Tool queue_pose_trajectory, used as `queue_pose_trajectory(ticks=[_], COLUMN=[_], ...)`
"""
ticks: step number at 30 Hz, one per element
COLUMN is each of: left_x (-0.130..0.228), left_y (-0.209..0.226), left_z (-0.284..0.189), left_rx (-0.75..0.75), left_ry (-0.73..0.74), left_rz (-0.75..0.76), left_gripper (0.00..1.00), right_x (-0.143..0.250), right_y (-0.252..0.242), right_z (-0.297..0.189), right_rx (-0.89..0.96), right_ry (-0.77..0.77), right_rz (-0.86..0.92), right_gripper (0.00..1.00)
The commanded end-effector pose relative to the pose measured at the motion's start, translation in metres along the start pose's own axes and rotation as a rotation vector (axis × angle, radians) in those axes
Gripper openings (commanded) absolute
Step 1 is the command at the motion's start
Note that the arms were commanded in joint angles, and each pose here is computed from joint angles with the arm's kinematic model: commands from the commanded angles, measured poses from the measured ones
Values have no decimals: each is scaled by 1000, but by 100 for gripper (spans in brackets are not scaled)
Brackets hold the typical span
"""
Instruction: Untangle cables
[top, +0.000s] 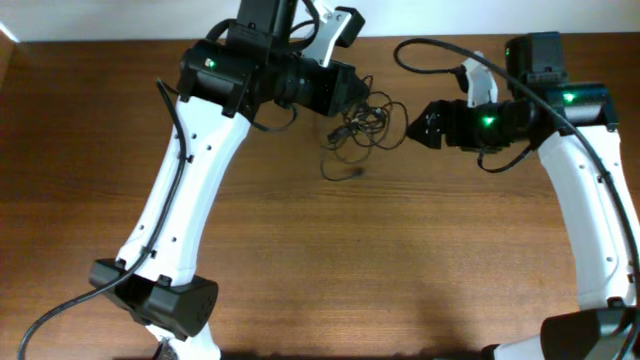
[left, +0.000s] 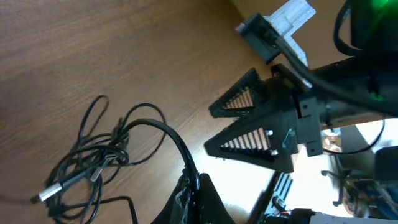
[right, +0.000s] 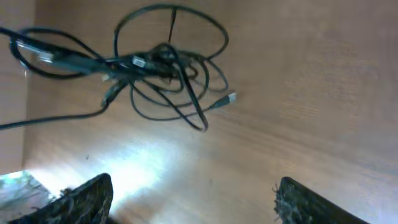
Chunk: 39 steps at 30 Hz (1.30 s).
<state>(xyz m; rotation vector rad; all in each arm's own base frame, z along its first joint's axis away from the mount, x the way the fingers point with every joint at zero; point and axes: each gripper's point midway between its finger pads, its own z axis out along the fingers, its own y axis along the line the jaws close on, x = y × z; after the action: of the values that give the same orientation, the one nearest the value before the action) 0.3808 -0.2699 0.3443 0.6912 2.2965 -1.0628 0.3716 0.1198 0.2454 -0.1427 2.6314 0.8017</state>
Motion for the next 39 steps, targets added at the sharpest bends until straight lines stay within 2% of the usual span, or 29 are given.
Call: queue_pose_trajectory(ticks=[1, 5, 6, 8, 9, 11, 12, 13, 14, 15, 17, 21, 23, 26, 28, 29, 30, 31, 32, 33, 34, 36, 37, 38, 39], left_x=[-6, -6, -7, -9, -11, -9, -2, 12, 21, 25, 29, 43, 71, 109, 126, 131, 138, 142, 144, 143, 137, 125, 117, 110, 107], left_y=[-28, -31, -30, -23, -7, 53, 92, 147, 171, 182, 194, 208, 224, 249, 265, 272, 278, 280, 281, 280, 276, 270, 256, 227, 205], left_z=[-24, -41, -44, -48, -50, -58, -70, -103, -127, -140, -157, -153, -135, -125, -142, -143, -142, -135, -126, -118, -101, -78, -58, -34, -23], left_rx=[134, 243, 255, 240, 171, -127, -338, -679, -863, -953, -1077, -1124, -1128, -1188, -1309, -1311, -1306, -1282, -1246, -1192, -1063, -888, -709, -453, -298], left_ry=[-38, -44, -50, -60, -73, -88, -81, -86, -102, -104, -102, -32, 114, 306, 328, 339, 365, 386, 401, 415, 440, 442, 452, 444, 430], left_rz=[11, -32, -36, -47, -58, -105, -140, -267, -340, -354, -355, -375, -418, -478, -568, -600, -619, -631, -634, -606, -523, -392, -260, -96, -6], left_gripper=[0, 0, 0, 0, 0, 0, 0, 0, 0, 0, 0, 0, 0, 1, 4, 11, 25, 46, 54, 62, 65, 65, 63, 62, 61], right_x=[-6, -18, -22, -20, -20, -25, -28, -26, -20, -9, 11, 45, 56, 70, 67, 62, 58, 58, 59, 59, 53, 37, 32, 25, 16], right_y=[5, -1, -3, -11, -10, -5, -8, -22, -32, -48, -65, -88, -98, -104, -94, -83, -72, -64, -58, -51, -47, -43, -48, -62, -71], right_z=[21, 59, 68, 81, 79, 53, 20, -15, -38, -71, -104, -116, -116, -86, -58, -48, -39, -29, -20, -6, 7, 39, 53, 58, 53], right_rx=[-24, -83, -85, -82, -82, -76, -36, 66, 132, 220, 287, 360, 418, 398, 365, 350, 335, 324, 316, 307, 297, 277, 277, 303, 304], right_ry=[0, 13, 9, 34, 33, -18, -79, -136, -167, -211, -237, -153, -110, -7, 39, 43, 46, 63, 88, 111, 107, 91, 91, 70, 36], right_rz=[-61, -69, -80, -63, -62, -70, -53, 9, 39, 122, 228, 357, 398, 415, 349, 300, 259, 233, 213, 194, 193, 174, 184, 229, 245], right_gripper=[83, 79, 69, 7, 4, 4, 4, 4, 4, 4, 4, 4, 4, 4, 4, 4, 4, 4, 4, 4, 4, 4, 60, 99, 99])
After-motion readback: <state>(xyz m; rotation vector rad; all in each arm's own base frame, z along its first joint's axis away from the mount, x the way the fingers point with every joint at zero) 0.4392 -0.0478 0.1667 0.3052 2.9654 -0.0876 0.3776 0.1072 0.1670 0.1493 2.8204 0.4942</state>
